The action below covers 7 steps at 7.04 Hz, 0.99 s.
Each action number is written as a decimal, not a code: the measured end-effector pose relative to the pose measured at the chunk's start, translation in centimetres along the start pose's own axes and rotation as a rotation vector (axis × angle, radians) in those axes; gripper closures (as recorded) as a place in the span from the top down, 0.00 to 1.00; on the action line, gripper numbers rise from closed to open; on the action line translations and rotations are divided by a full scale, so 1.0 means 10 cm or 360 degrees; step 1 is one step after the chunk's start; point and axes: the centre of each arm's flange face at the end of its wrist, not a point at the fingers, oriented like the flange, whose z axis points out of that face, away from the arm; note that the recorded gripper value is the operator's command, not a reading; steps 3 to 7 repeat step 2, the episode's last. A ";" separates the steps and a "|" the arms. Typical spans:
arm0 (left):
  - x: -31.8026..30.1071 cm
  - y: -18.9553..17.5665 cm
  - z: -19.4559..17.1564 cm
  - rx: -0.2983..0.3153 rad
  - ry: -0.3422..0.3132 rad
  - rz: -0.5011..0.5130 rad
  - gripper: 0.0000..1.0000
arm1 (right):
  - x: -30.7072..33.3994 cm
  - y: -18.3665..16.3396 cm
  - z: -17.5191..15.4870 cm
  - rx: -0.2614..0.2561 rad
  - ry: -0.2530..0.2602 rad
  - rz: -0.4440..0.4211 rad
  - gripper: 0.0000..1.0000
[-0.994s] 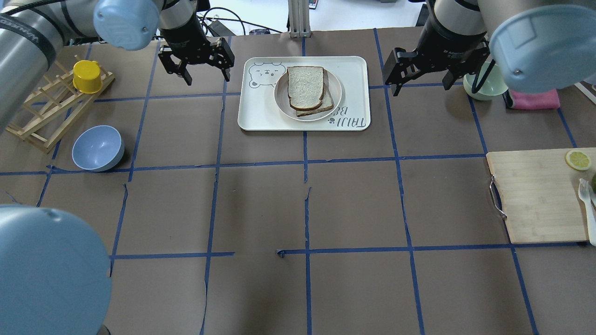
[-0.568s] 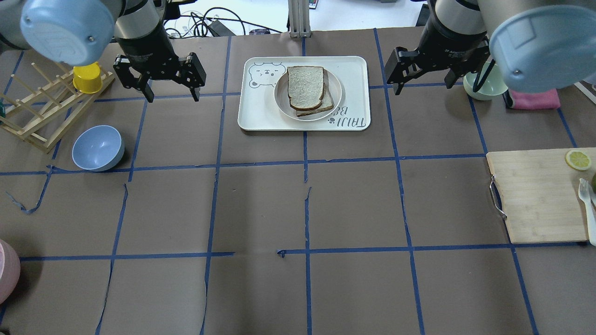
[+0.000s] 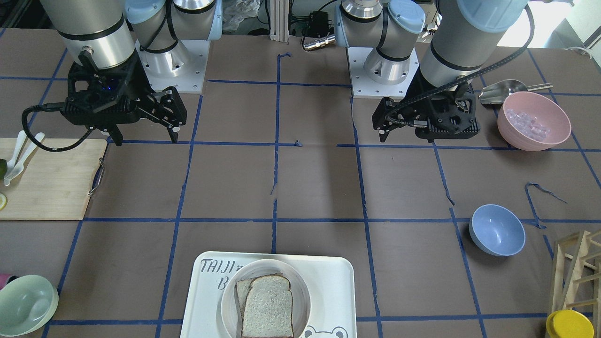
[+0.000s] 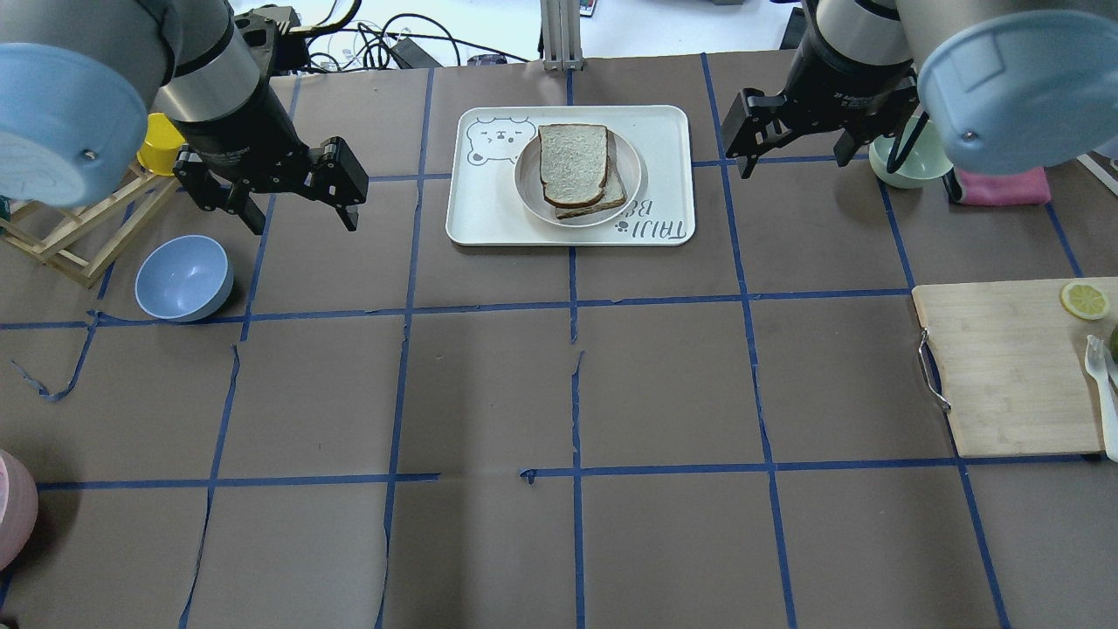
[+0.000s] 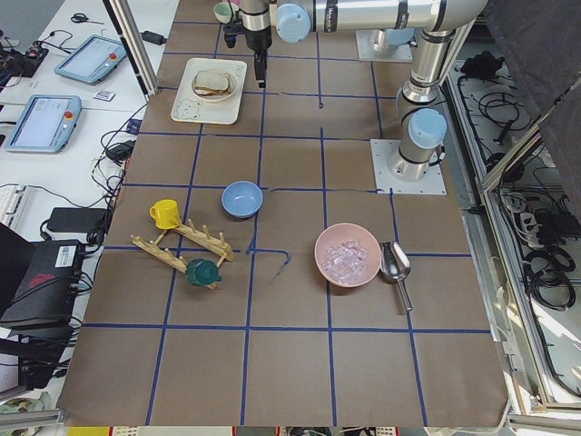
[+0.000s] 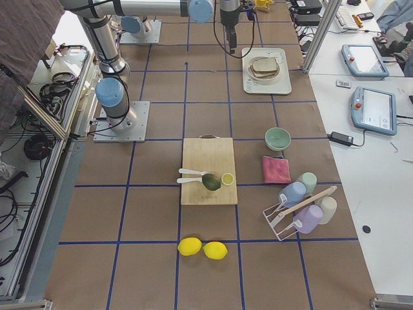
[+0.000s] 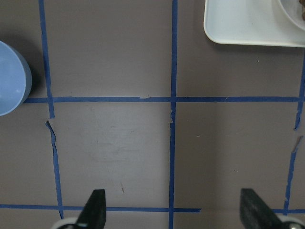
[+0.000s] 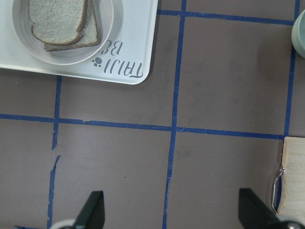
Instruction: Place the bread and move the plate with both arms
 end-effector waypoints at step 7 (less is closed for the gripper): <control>-0.01 0.13 0.00 -0.0002 0.0011 0.0001 1.00 | 0.00 0.00 -0.01 0.0004 -0.0002 0.0001 1.00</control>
